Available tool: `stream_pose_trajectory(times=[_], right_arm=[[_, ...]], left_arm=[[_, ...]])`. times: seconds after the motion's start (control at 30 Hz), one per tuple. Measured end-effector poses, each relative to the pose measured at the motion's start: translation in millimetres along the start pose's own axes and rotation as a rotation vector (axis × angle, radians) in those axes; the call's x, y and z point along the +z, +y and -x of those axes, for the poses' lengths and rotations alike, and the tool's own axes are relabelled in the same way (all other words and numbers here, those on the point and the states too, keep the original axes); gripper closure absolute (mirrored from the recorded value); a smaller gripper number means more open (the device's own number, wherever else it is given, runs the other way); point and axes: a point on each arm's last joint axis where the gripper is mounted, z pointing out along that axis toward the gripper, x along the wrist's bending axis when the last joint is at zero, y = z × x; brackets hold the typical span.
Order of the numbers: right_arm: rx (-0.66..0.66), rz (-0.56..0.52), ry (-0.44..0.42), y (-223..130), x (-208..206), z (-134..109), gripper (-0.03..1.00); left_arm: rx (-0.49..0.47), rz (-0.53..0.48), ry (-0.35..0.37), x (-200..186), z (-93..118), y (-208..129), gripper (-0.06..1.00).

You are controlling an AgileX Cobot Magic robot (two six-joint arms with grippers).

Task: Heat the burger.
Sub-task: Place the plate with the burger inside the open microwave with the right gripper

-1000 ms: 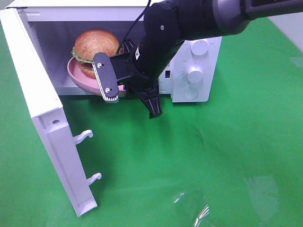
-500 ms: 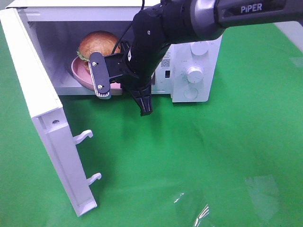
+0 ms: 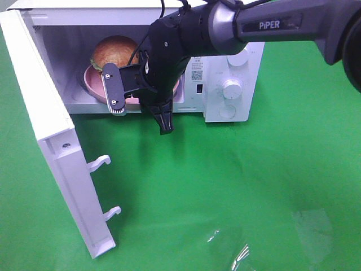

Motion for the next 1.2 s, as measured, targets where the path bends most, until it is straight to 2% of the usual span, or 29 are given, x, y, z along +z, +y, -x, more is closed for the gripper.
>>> stream_pose_trajectory(times=[0.4,0.87,1.2], right_arm=[[0.059,-0.017,-0.048,-6,11,13,0.92],[0.04,-0.006,-0.098,-9,11,18,0.92],[0.024,-0.006,-0.097,-9,12,18,0.91]], left_arm=[[0.0,0.0,0.0,0,0,0,-0.02],[0.0,0.0,0.0,0,0,0,-0.02],[0.0,0.0,0.0,0,0,0,-0.02]])
